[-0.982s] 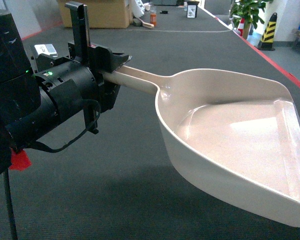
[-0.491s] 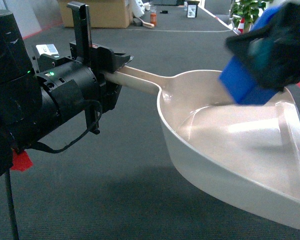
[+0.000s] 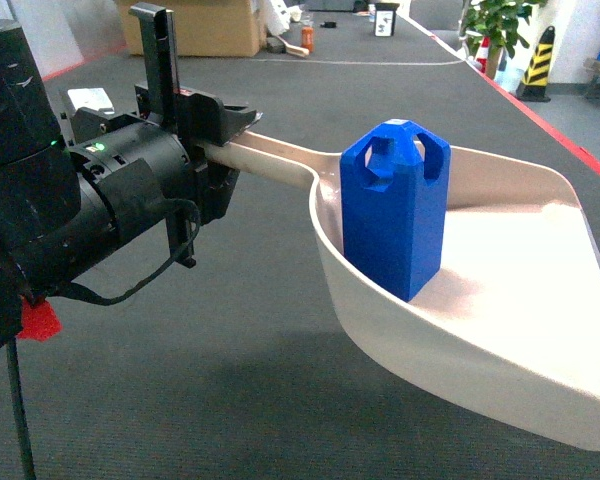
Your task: Place part in tray to right shelf
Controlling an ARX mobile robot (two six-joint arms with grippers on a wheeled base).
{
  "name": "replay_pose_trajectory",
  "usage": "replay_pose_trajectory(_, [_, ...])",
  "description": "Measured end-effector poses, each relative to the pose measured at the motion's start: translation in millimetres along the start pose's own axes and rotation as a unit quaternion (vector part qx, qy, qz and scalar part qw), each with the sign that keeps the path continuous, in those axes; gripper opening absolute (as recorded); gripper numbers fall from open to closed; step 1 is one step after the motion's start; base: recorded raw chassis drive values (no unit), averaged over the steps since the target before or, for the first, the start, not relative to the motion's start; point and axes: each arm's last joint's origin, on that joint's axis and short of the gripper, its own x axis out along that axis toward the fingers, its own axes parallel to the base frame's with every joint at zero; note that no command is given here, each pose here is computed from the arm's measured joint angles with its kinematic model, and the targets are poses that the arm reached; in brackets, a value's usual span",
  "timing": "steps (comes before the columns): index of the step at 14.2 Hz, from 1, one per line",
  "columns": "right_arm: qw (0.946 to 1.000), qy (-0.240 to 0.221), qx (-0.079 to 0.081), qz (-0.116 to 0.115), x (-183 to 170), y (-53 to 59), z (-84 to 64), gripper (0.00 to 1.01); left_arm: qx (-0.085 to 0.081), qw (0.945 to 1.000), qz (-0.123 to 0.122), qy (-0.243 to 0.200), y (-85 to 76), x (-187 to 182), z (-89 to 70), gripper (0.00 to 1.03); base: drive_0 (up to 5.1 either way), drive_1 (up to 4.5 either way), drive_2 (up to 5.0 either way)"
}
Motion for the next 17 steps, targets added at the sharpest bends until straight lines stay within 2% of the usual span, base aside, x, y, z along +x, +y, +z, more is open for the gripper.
replay_pose_trajectory(1, [0.9989, 0.014, -0.039, -0.023, -7.3, -11.0, -9.7, 0.98, 0.000, 1.0000, 0.000, 0.003, -0.2, 0.2, -1.7, 0.13, 0.0, 0.00, 0.0])
replay_pose_trajectory(9, [0.9986, 0.014, -0.047, -0.020, -7.3, -11.0, -9.8, 0.98, 0.000, 1.0000, 0.000, 0.000, 0.0, 0.0, 0.0, 0.13, 0.0, 0.00, 0.0])
replay_pose_trajectory(10, [0.9987, 0.022, -0.042, -0.021, -7.8, -11.3, -10.6, 0.96, 0.000, 1.0000, 0.000, 0.000, 0.0, 0.0, 0.0, 0.13, 0.0, 0.00, 0.0])
replay_pose_trajectory(12, [0.9992, 0.032, -0.001, -0.025, -17.3, -11.7, -15.4, 0.78, 0.000, 1.0000, 0.000, 0.000, 0.0, 0.0, 0.0, 0.13, 0.0, 0.00, 0.0])
replay_pose_trajectory(14, [0.9992, 0.029, 0.011, -0.025, -23.7, -11.1, -18.2, 0.68, 0.000, 1.0000, 0.000, -0.001, 0.0, 0.0, 0.0, 0.13, 0.0, 0.00, 0.0])
replay_pose_trajectory(17, [0.9991, 0.027, 0.018, -0.026, -29.6, -10.6, -21.5, 0.59, 0.000, 1.0000, 0.000, 0.000, 0.0, 0.0, 0.0, 0.13, 0.0, 0.00, 0.0])
